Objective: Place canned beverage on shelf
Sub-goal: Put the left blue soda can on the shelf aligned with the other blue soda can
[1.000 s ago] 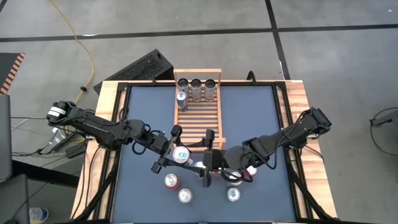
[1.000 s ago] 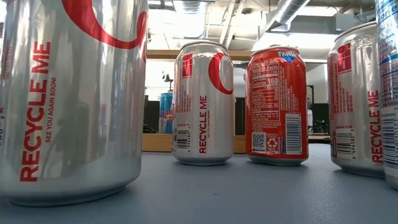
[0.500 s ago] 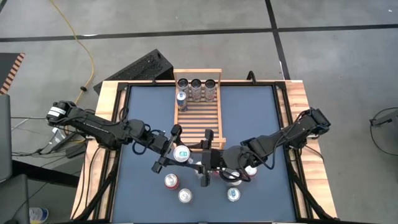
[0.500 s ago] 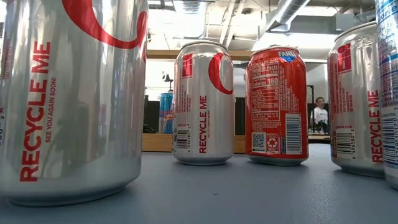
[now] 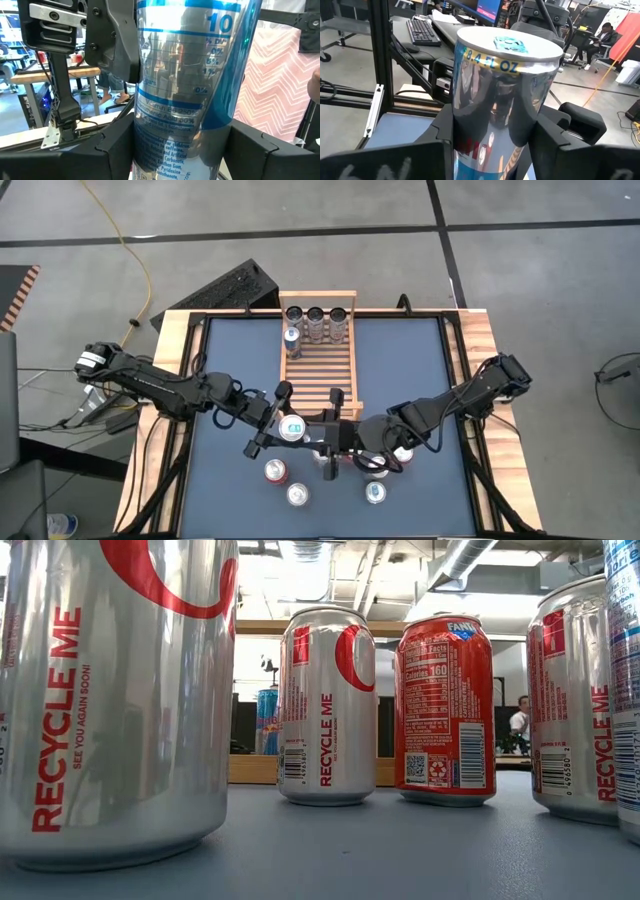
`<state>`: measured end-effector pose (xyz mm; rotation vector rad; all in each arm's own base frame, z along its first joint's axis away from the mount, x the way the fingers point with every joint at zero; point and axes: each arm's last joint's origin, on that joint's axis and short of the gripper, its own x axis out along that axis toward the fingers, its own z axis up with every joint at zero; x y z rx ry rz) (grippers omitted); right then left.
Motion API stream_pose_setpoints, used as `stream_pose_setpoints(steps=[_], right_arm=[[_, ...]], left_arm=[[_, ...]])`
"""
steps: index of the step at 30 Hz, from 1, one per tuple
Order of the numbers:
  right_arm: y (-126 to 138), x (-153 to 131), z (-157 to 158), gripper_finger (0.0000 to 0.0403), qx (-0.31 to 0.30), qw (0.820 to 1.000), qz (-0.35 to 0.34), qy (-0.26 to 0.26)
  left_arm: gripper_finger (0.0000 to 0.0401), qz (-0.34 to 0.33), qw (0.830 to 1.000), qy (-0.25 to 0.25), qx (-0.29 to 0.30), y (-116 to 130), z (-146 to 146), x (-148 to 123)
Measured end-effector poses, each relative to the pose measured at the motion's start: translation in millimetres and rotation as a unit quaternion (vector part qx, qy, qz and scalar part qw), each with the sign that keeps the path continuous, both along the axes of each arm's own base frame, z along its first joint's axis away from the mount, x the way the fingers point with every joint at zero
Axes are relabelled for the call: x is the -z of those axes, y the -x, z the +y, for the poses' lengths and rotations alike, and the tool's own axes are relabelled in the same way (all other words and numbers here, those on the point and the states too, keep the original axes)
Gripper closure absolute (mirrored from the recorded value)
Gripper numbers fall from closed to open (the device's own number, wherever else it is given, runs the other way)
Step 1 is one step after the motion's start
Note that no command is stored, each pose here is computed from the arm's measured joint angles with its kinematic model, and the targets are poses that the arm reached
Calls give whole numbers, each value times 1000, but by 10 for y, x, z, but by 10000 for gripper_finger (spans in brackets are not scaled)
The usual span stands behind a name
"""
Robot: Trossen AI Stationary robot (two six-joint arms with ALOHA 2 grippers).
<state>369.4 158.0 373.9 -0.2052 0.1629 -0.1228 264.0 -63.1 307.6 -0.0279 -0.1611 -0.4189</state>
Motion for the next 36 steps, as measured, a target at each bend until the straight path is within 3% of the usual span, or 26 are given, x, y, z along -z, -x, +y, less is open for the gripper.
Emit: stream_pose_setpoints(steps=[8, 16, 20, 23, 27, 32, 36], right_arm=[[2, 29, 16, 257, -2, 1000, 10, 4], [-3, 36, -14, 257, 16, 1000, 12, 9], [12, 48, -1, 257, 18, 1000, 18, 2], [16, 60, 4, 257, 18, 1000, 24, 1], [14, 81, -26, 257, 31, 999, 34, 2], [16, 144, -67, 257, 39, 997, 61, -9], [11, 174, -112, 257, 49, 996, 74, -19]], left_arm=[[121, 36, 999, -4, 9, 80, 16, -10], [109, 108, 988, -15, -111, 347, 138, -59], [109, 137, 973, -5, -185, 537, 231, -104], [108, 122, 969, 8, -215, 681, 278, -195], [108, 63, 977, 11, -205, 849, 300, -366], [108, 54, 979, -40, -194, 876, 232, -417], [108, 100, 970, -86, -205, 769, 151, -461]])
